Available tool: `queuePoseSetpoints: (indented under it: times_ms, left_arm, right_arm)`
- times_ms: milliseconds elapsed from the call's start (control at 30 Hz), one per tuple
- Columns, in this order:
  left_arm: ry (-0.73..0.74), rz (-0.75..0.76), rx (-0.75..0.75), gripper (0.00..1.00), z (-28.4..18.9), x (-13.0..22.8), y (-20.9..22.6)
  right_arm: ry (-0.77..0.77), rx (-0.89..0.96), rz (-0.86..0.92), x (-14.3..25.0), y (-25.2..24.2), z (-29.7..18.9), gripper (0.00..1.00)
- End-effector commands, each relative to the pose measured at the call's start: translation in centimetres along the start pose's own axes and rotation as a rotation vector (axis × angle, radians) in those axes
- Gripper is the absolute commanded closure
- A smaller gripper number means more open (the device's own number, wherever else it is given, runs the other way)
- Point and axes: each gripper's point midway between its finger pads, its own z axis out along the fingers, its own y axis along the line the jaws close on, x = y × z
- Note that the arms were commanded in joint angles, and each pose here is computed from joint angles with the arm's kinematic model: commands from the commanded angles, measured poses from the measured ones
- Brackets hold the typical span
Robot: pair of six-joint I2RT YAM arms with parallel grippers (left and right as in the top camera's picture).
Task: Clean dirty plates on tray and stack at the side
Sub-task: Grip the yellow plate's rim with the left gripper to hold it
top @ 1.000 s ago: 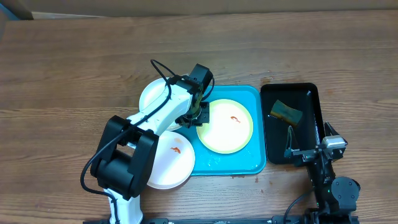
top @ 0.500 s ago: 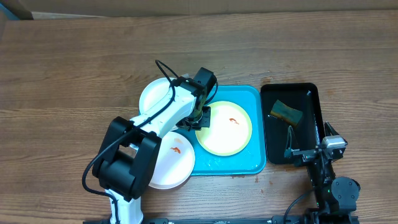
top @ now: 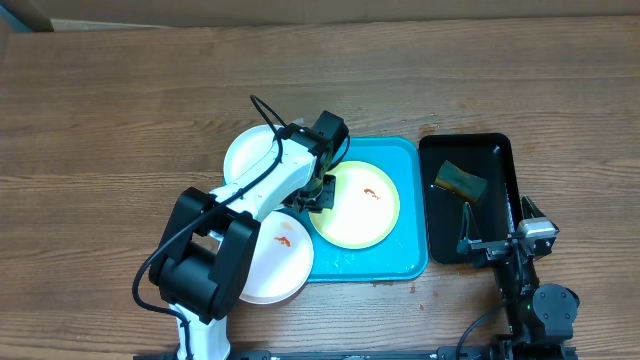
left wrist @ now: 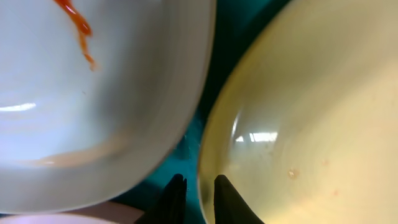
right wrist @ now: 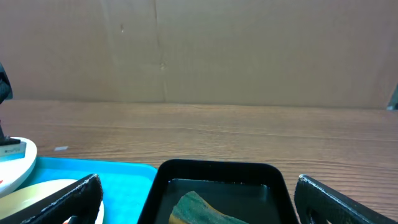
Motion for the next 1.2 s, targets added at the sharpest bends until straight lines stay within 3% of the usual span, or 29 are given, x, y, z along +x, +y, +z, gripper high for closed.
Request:
queuePoseSetpoints:
  times_ms: [0, 33, 300, 467, 533, 867, 1167]
  left_arm:
    - [0.060, 0.016, 0.074, 0.90, 0.4, 1.1, -1.3]
    - [0.058, 0.017, 0.076, 0.96, 0.4, 1.1, -1.4]
    - [-0.048, 0.031, -0.011, 0.95, 0.4, -1.1, -0.1]
    - [-0.051, 0.030, -0.012, 0.64, 0.4, -1.2, -0.1]
    - [-0.029, 0.031, -0.001, 0.60, 0.5, -0.7, -0.2]
    - [0.041, 0.001, 0.081, 0.85, 0.4, 0.7, -1.5]
    - [0.046, -0.060, 0.078, 0.84, 0.4, 0.7, -1.5]
  right_arm:
    - [-0.005, 0.001, -0.004, 0.2, 0.0, 0.0, 0.00]
    - [-0.005, 0.001, -0.004, 0.2, 0.0, 0.0, 0.00]
    - [-0.004, 0.001, -0.004, 0.2, 0.0, 0.0, 0.00]
    - [-0.005, 0.001, -0.004, 0.2, 0.0, 0.0, 0.00]
    - [-0.005, 0.001, -0.004, 0.2, 0.0, 0.0, 0.00]
    - [-0.004, 0.001, -0.004, 0.2, 0.0, 0.0, 0.00]
    - [-0.005, 0.001, -0.004, 0.2, 0.0, 0.0, 0.00]
